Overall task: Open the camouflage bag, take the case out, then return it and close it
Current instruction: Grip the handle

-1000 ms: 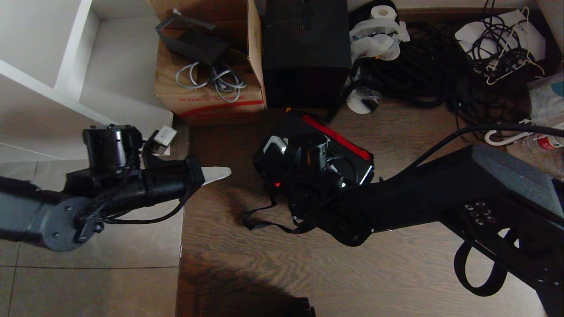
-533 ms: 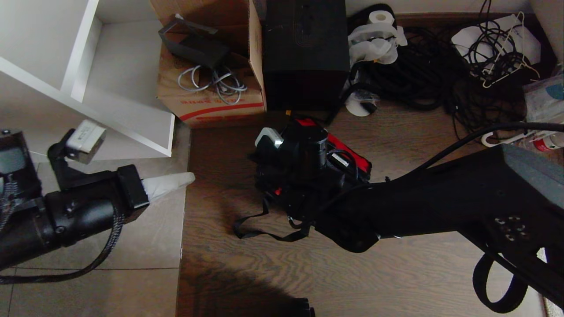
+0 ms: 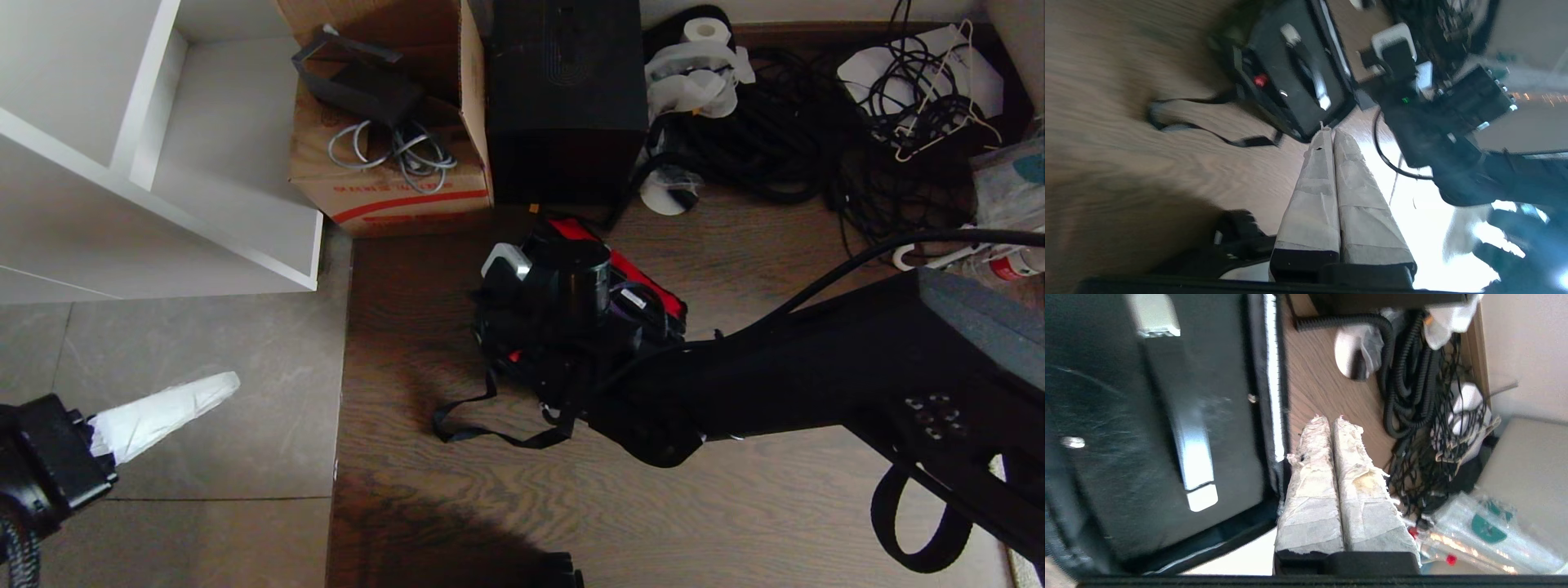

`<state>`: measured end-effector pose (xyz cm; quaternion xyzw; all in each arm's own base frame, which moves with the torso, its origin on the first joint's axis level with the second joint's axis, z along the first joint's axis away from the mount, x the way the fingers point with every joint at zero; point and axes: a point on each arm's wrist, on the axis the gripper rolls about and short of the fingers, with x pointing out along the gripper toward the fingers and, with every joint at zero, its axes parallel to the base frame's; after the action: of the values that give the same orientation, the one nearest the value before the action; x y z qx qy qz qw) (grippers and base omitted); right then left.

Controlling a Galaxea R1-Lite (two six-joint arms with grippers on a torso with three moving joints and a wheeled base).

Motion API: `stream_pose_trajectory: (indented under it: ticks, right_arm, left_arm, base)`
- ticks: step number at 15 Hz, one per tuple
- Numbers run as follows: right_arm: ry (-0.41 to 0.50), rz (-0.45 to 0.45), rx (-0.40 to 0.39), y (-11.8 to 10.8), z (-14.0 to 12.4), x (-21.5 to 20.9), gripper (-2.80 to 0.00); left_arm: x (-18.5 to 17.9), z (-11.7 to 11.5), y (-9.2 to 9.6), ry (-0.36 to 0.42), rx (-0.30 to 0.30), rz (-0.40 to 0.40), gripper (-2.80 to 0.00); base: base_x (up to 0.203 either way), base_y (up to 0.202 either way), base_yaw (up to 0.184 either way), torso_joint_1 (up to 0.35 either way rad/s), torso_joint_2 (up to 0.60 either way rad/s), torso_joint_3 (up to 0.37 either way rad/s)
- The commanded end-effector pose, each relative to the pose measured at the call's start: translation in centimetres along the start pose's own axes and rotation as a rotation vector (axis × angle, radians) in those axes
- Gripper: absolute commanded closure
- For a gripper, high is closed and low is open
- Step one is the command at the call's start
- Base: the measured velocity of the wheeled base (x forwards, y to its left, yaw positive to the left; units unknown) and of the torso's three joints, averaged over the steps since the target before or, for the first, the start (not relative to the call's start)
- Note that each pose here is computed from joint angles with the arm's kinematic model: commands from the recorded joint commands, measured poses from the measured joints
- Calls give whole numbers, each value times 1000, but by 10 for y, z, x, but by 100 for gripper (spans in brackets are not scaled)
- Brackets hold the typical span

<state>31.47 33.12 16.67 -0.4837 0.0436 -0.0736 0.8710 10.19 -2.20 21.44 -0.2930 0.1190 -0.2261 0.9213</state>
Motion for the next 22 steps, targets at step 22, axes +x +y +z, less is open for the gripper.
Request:
stream_pose_trajectory:
  ticks: [22]
  right_arm:
    - [15,-15,-70,2,-16,-12,0]
  left_arm:
    - [-107,-143,53,-217,747,437,0]
  base:
    - [0,0,0,0,0,0]
